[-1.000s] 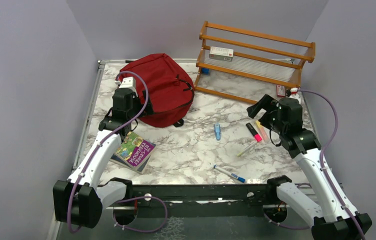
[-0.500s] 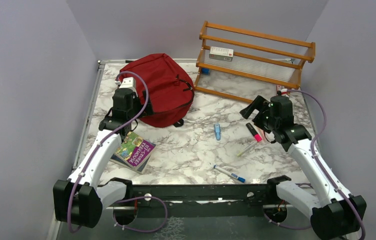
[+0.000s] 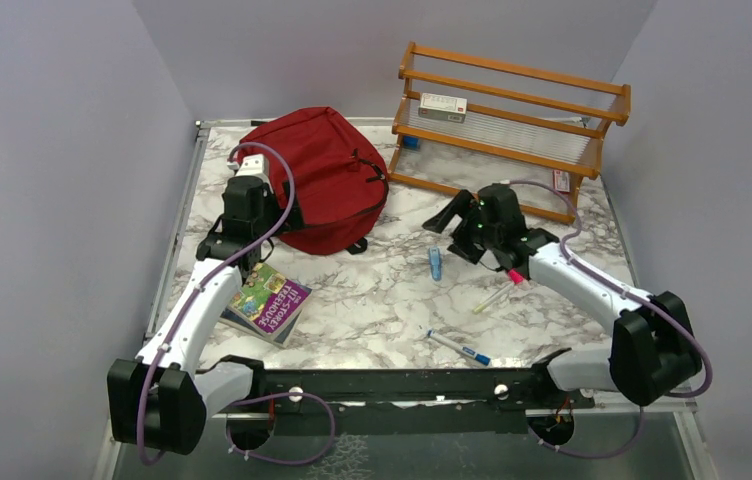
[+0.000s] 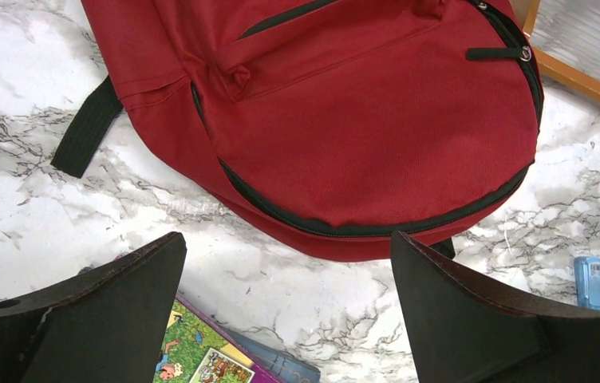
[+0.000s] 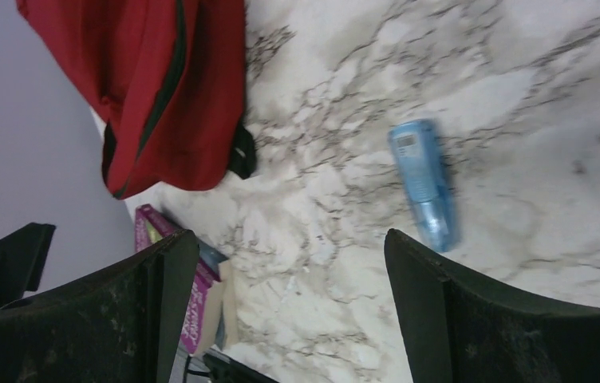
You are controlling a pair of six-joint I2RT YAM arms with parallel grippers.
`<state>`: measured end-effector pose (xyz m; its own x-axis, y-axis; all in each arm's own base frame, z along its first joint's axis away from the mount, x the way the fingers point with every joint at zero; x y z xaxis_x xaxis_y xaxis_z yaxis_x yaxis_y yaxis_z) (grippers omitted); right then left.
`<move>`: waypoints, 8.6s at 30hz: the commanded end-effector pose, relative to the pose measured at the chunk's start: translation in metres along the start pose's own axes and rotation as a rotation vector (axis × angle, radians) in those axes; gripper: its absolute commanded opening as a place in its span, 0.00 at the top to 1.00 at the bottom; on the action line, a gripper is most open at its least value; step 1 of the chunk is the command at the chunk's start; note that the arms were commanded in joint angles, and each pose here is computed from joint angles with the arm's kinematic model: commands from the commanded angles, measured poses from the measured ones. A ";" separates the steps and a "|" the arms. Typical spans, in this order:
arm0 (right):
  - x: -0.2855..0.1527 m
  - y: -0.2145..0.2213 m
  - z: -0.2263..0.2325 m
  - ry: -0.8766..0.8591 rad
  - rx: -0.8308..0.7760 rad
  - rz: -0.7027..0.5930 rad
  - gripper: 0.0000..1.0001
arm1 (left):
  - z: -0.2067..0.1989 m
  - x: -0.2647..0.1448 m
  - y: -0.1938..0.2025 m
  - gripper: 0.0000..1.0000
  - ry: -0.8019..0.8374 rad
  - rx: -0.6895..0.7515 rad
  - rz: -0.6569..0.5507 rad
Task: Pack the student bag
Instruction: Move the student bag to the center of the board, then unzip the student bag at the center of the board.
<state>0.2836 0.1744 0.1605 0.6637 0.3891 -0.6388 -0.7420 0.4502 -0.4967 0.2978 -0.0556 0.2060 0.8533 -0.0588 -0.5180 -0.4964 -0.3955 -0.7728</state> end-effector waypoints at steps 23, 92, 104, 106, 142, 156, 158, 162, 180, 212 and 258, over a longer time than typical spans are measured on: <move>0.123 0.031 0.133 0.046 0.296 0.034 0.09 | -0.001 -0.020 -0.019 0.01 0.060 -0.076 -0.088; 0.009 0.002 0.131 -0.174 -1.016 -0.050 0.99 | -0.033 -0.027 -0.030 0.01 0.276 0.087 -0.008; -0.028 0.024 0.136 -0.470 -1.063 -0.063 0.99 | -0.086 -0.003 -0.010 0.01 0.439 0.234 0.083; -0.034 0.025 0.136 -0.497 -1.049 -0.077 0.99 | -0.092 0.001 -0.005 0.01 0.454 0.246 0.093; 0.020 0.098 0.098 -0.602 -0.641 0.111 0.97 | -0.091 0.089 0.065 0.20 0.311 0.405 0.375; 0.030 0.117 0.021 -0.202 -0.563 0.208 0.51 | -0.070 0.107 0.082 0.43 0.145 0.498 0.438; 0.021 0.111 0.013 -0.136 -0.576 0.197 0.45 | -0.070 0.105 0.085 0.43 0.144 0.494 0.444; -0.003 0.080 0.016 -0.037 -0.629 0.075 0.38 | -0.071 0.101 0.086 0.44 0.124 0.484 0.443; 0.017 -0.012 0.079 0.071 -1.068 -0.124 0.37 | -0.094 0.068 0.079 0.34 0.129 0.439 0.361; 0.126 0.001 0.066 -0.123 -1.676 0.337 0.40 | -0.059 0.014 0.052 0.23 0.029 0.297 0.176; 0.084 -0.031 0.100 -0.150 -1.287 -0.145 0.99 | -0.058 0.016 0.040 0.21 0.097 0.275 0.154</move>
<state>0.3668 0.2730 0.1593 0.5956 0.5045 -0.6251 -0.1230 -0.7117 -0.6916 0.2970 -0.1185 0.1742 0.7400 -0.1139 -0.6628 -0.6724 -0.1043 -0.7328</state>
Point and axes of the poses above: each gripper's point midway between its finger pads, its own x axis out along the fingers, its own z axis along the line the jaws close on, y = z × x, the point moved 5 cm from there along -x, back along the fingers, and after that the axes turned 12 degrees about -x, right-handed, at the moved point
